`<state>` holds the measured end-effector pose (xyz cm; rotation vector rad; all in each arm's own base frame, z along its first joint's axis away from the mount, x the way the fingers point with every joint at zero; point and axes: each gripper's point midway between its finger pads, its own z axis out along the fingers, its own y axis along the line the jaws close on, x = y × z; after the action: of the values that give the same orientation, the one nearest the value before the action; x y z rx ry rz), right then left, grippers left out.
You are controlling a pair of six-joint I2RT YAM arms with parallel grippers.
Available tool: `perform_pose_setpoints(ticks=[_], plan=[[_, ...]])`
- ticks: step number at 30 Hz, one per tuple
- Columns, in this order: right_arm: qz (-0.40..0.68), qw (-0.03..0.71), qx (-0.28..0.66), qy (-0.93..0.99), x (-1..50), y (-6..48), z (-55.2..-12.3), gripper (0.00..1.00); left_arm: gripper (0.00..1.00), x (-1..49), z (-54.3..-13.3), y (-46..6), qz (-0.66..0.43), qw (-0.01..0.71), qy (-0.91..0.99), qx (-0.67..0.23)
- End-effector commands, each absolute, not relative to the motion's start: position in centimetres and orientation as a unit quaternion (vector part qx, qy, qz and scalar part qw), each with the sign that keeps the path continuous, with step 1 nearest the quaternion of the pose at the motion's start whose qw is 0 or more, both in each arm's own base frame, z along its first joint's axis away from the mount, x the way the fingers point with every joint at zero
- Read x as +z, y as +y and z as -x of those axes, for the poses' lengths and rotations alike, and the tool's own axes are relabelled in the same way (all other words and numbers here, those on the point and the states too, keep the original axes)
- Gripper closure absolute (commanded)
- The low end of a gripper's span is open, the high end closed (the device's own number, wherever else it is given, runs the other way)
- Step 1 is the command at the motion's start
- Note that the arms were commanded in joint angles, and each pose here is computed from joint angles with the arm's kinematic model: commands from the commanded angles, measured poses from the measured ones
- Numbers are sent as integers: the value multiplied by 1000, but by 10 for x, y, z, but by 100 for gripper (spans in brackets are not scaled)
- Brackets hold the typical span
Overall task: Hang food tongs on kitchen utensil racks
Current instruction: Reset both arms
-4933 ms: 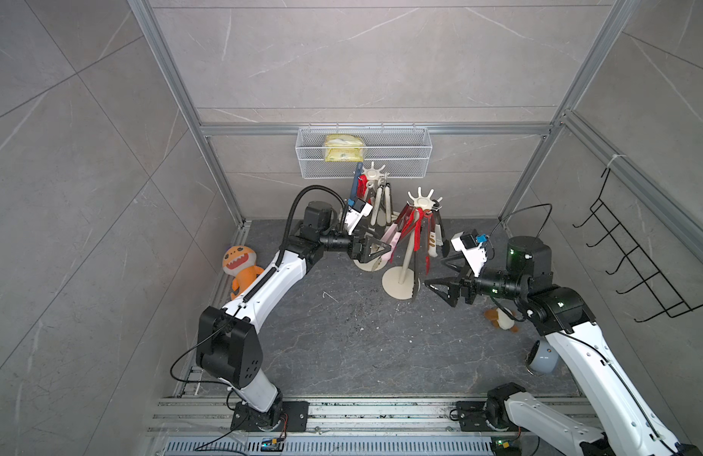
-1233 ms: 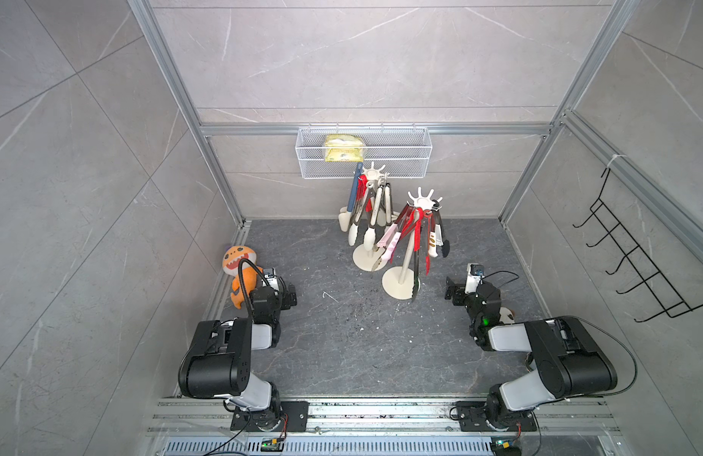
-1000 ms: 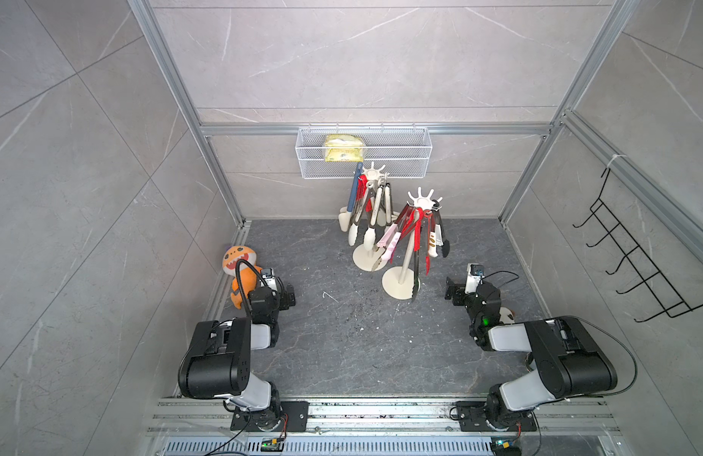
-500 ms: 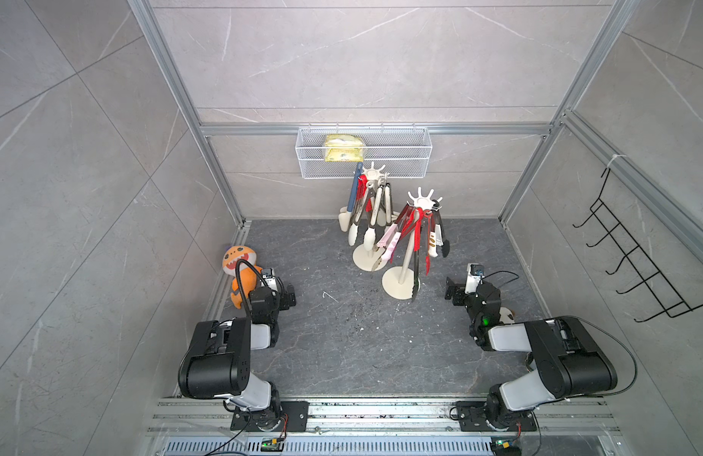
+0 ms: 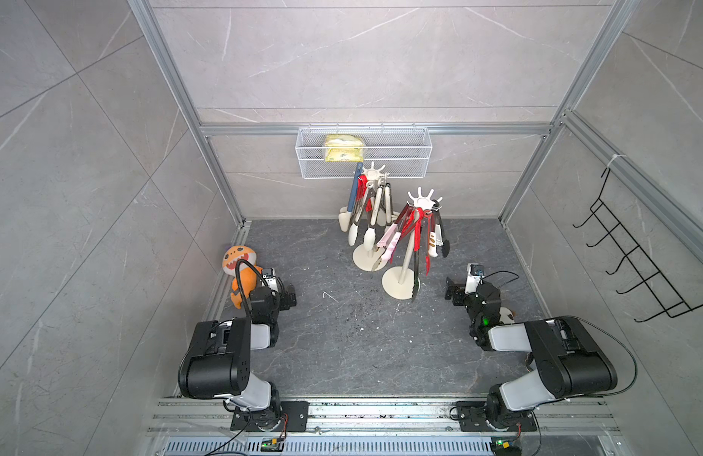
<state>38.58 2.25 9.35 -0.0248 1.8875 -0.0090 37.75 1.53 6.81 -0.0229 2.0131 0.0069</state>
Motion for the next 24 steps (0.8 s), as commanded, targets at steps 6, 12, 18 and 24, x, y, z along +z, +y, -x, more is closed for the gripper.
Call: perform_pose_setpoints(ticks=[6,12,18,24], plan=[[115,618,55,776,103,60,-370,0,0,97,-364,-16,-77,599,795,-48],[-46,611,-34,790,100,-1,-376,0,0,92,-369,44,87,587,803,49],[-1,590,-11,807,96,17,-388,0,0,85,-386,22,24,556,831,8],[0,591,-10,807,96,17,-388,0,0,84,-385,25,32,555,831,14]])
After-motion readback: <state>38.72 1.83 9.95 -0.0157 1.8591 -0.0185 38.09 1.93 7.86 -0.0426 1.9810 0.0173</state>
